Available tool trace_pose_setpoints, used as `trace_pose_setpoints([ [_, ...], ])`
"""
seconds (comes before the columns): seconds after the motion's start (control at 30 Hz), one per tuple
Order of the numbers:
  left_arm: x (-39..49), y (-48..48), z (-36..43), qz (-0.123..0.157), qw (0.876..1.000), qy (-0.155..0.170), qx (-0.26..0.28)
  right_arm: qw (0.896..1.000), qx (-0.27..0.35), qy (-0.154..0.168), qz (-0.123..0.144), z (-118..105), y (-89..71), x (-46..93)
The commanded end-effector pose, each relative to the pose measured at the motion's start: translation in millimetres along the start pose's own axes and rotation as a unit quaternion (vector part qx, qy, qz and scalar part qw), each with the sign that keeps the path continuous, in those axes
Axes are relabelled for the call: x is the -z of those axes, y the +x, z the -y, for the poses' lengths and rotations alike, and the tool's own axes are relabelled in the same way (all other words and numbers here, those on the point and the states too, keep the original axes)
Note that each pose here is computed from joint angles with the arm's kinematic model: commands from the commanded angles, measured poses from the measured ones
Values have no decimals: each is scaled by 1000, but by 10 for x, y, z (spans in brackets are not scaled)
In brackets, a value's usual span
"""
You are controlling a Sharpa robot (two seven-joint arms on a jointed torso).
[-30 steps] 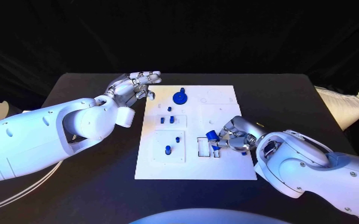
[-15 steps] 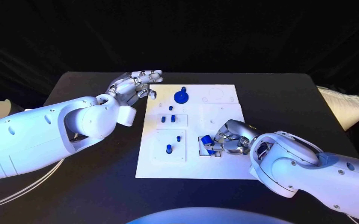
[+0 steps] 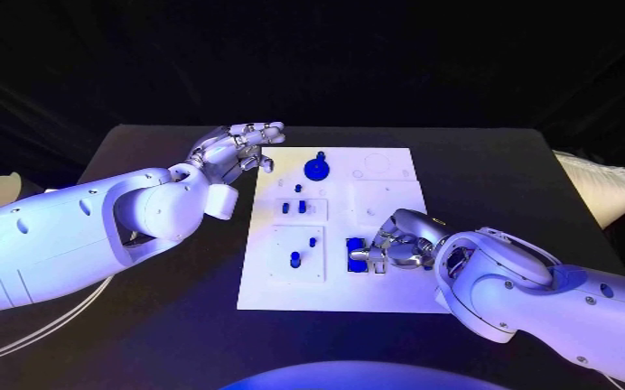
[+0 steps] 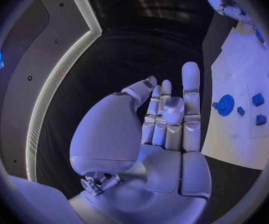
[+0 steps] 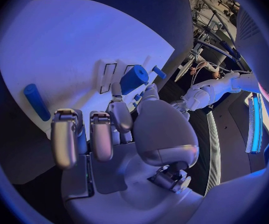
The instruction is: Assemble the parts on the task board
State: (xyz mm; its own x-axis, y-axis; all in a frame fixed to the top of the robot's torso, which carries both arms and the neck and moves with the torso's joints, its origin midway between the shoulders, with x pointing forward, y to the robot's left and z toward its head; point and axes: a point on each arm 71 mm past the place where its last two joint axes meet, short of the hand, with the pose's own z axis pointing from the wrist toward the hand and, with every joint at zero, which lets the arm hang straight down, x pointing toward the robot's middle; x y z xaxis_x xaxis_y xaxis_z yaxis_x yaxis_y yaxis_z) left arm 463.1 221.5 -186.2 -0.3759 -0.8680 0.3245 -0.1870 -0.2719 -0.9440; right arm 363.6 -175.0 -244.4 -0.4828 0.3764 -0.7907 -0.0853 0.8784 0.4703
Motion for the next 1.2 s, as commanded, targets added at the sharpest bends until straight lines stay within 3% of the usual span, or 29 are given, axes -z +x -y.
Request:
trace_pose_setpoints([
  [0.03,1,24,5,-10,1000,3,2,1000,22,-4,17,2,-21,-6],
  [0.3,2,18,7,-10,1000,3,2,999,29,-12,39,-2,-55,2],
  [0.97,-1,19,5,-12,1000,2,3,996,71,-26,39,-62,-19,-27],
  [1.2,3,11,7,-11,1000,2,2,996,50,-31,63,-29,-72,33],
])
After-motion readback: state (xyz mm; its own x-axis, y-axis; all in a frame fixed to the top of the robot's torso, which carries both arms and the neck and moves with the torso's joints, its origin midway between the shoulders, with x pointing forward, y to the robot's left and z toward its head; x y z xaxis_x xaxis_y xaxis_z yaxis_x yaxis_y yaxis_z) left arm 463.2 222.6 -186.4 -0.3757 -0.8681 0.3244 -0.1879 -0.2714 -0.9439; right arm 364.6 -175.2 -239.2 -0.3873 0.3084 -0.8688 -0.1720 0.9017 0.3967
